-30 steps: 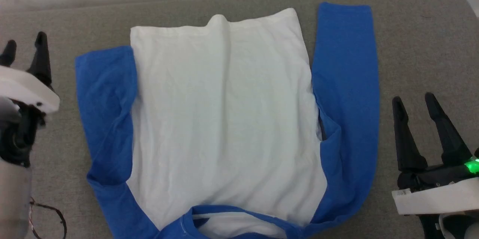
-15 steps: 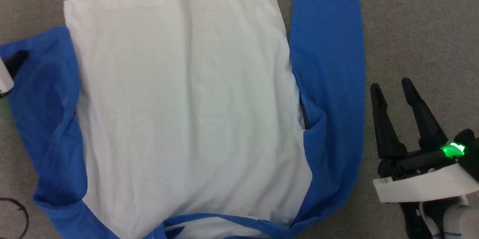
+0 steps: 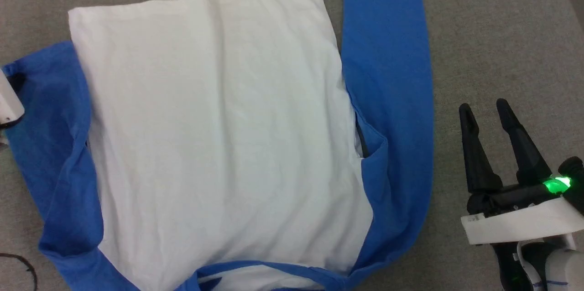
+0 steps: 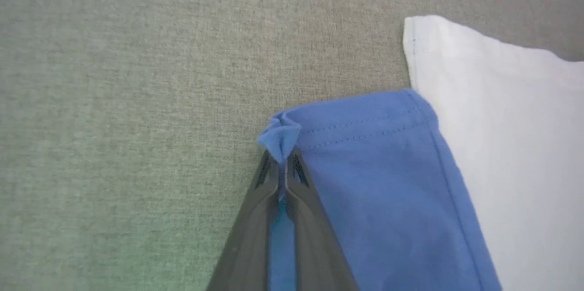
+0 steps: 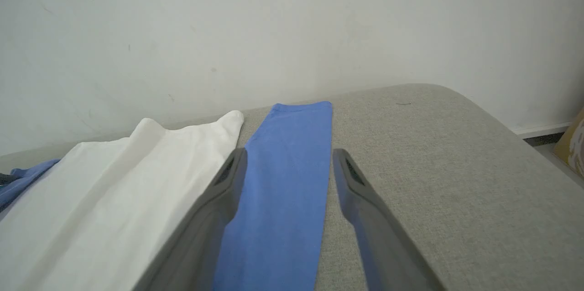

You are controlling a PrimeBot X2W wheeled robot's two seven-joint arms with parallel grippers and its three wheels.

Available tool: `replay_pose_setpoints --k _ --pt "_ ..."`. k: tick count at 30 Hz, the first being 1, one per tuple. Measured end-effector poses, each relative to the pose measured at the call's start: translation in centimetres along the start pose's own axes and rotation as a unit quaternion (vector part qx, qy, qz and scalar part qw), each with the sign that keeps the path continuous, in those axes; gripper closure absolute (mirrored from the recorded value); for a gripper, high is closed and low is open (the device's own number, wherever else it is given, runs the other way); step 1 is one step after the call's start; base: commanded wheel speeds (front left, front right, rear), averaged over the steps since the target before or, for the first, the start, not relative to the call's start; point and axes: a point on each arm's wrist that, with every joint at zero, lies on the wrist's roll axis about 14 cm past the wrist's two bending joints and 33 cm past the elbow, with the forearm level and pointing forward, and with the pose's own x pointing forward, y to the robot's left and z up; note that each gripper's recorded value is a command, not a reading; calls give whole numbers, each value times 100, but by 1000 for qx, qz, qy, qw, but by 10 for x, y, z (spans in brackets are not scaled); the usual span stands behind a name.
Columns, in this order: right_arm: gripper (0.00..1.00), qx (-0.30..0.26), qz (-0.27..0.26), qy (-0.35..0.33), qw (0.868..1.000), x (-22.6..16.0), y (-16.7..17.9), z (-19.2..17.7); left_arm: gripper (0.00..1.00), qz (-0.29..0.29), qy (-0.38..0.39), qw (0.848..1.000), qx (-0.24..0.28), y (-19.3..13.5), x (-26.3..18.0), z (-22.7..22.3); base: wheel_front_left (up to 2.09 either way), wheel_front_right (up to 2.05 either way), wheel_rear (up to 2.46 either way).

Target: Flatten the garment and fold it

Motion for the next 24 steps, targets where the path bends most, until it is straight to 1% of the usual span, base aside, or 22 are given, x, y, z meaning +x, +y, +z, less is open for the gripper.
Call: replay_pose_setpoints --k 2,5,8,11,14,16,19,24 --pt "0 -1 -1 -6 1000 -2 -1 5 100 -4 -33 999 -5 -2 -6 5 0 0 0" --pt "0 -1 -5 -12 1000 -9 -4 12 100 -1 -96 995 12 -3 -25 22 0 0 0" --pt "0 -3 -12 -14 1000 -19 -8 19 100 -5 -168 985 33 -11 -56 52 0 0 0" --pt "0 -1 -15 -20 1000 -30 -11 26 100 -16 -221 972 81 -29 -91 71 0 0 0" --pt "0 1 -15 -27 1000 -39 -11 33 100 -46 -261 957 117 -59 -124 77 0 0 0" --pt "0 4 -11 -32 999 -44 -9 37 100 -73 -278 947 143 -85 -143 69 0 0 0" --pt "0 7 -4 -39 999 -51 -5 43 100 -118 -283 935 176 -123 -165 44 0 0 0" --pt "0 12 7 -59 998 -58 0 57 100 -210 -284 917 186 -190 -194 -2 0 0 0"
